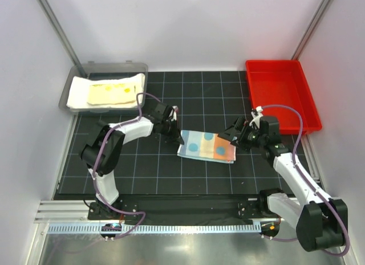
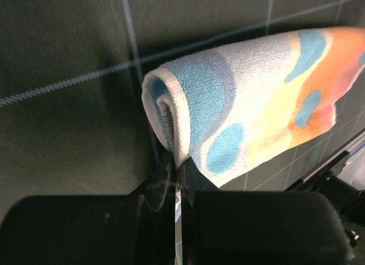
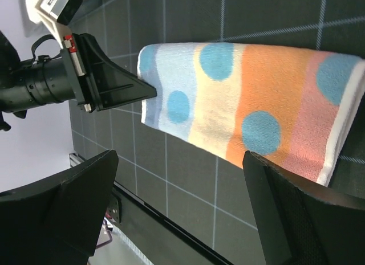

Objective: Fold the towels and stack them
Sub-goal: Neatly place the folded towel into the bin

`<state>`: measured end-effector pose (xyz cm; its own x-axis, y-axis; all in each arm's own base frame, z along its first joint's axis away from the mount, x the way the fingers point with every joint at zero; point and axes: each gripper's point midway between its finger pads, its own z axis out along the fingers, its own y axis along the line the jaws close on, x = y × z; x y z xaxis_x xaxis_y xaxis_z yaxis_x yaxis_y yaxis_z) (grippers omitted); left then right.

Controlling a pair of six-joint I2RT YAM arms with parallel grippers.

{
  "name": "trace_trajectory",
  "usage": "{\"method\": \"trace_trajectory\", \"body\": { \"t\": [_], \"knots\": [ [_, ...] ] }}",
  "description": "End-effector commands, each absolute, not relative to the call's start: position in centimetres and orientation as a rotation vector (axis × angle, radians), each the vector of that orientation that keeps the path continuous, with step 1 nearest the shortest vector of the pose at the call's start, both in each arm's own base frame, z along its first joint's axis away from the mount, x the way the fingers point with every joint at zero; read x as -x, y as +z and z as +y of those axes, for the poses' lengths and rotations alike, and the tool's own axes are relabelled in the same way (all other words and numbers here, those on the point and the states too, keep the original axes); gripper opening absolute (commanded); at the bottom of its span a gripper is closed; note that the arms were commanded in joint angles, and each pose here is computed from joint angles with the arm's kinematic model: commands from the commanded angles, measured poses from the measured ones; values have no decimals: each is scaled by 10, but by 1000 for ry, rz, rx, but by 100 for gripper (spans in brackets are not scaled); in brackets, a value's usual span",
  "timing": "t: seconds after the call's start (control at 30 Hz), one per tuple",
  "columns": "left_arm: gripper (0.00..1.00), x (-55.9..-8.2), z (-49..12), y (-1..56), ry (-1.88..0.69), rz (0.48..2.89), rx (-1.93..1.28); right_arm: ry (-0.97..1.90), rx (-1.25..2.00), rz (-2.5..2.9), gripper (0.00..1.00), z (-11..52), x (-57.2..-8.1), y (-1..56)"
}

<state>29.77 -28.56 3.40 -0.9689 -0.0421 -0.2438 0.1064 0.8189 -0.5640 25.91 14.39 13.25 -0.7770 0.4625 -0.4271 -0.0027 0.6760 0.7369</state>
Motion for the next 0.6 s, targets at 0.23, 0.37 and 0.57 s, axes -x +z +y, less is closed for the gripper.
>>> {"method": "trace_trajectory", "body": {
  "t": [0.23, 0.37, 0.57],
  "knots": [
    [0, -319, -268, 80, -669, 2730, 60, 970, -314, 2250, 100, 142, -262, 158],
    [0, -321, -252, 82, -551, 2712, 84, 967, -312, 2257, 100, 142, -263, 155],
    [0, -344, -232, 94, -343, 2679, 71, 959, -316, 2255, 100, 141, -265, 155]
  ]
}}
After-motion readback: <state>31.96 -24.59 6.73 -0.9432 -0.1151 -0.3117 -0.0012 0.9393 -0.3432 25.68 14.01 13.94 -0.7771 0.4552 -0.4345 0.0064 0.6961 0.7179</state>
